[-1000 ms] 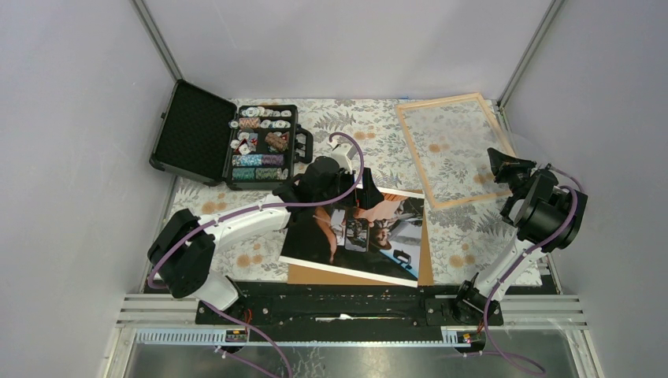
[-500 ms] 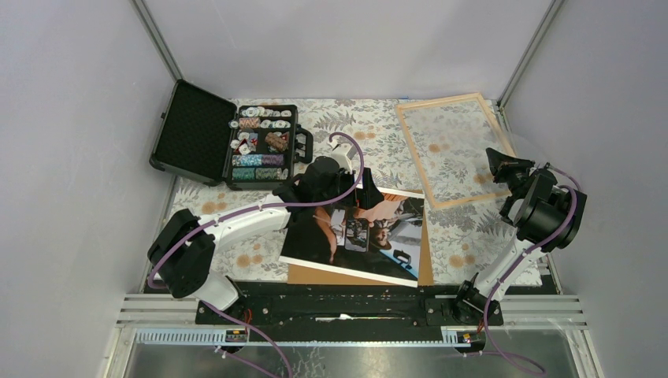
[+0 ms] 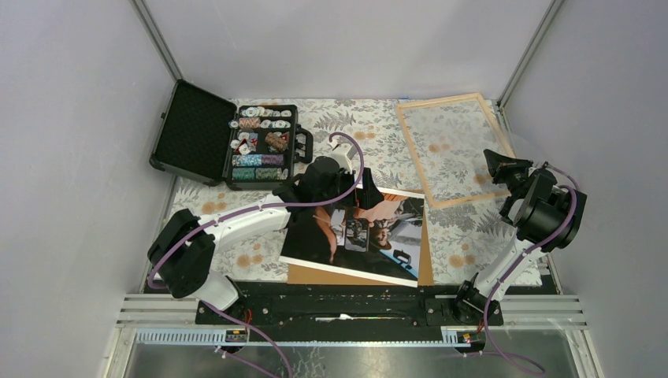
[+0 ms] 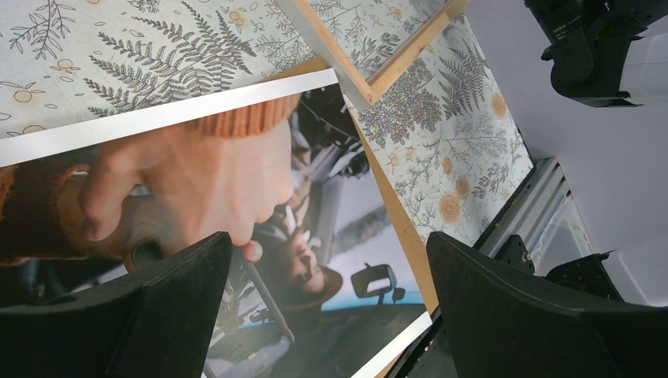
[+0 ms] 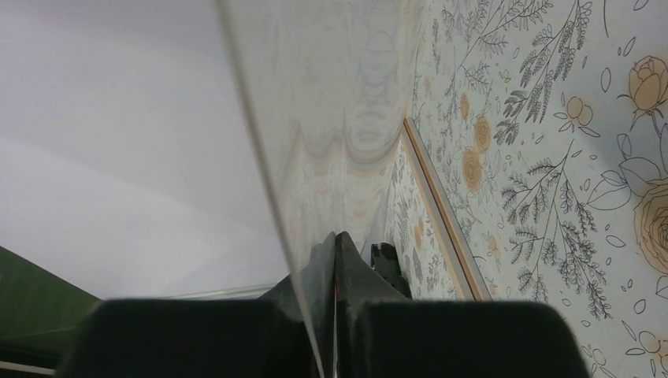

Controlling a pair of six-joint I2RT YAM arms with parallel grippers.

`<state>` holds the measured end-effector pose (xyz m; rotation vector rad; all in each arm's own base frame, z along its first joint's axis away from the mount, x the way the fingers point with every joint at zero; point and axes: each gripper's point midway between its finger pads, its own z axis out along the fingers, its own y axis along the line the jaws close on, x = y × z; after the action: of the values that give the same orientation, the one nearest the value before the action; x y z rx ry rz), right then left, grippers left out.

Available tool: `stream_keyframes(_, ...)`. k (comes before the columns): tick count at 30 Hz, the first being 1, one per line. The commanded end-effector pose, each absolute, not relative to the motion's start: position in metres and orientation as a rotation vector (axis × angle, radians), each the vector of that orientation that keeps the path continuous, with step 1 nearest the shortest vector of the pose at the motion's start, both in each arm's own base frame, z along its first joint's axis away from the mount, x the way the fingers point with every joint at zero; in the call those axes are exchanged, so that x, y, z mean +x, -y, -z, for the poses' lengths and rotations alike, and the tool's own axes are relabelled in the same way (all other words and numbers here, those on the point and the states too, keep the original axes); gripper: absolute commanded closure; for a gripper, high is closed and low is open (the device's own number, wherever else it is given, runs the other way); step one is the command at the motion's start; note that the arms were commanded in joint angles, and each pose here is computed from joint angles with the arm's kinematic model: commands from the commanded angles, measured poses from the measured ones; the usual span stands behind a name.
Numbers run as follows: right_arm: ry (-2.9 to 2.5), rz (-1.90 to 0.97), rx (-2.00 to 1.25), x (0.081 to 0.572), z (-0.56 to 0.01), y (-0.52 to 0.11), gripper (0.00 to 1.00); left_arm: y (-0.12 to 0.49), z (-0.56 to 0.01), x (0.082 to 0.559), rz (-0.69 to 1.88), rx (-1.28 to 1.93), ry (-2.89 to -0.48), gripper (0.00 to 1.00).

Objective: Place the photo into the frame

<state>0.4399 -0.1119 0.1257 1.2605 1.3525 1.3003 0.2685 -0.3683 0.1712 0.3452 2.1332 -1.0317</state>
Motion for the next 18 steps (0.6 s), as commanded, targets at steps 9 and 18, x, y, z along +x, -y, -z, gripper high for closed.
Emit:
stream_keyframes(9,-1.417,-1.312,1.062,0.451,-0.146,0.098,1.00,0.379,-0.200,0.274,1.083,0.349,-2.044,0.01)
stream_keyframes(18,-1.430,-1.299,0.940,0.449,-0.152,0.092,1.00,0.380,-0.199,0.273,1.087,0.350,-2.046,0.01)
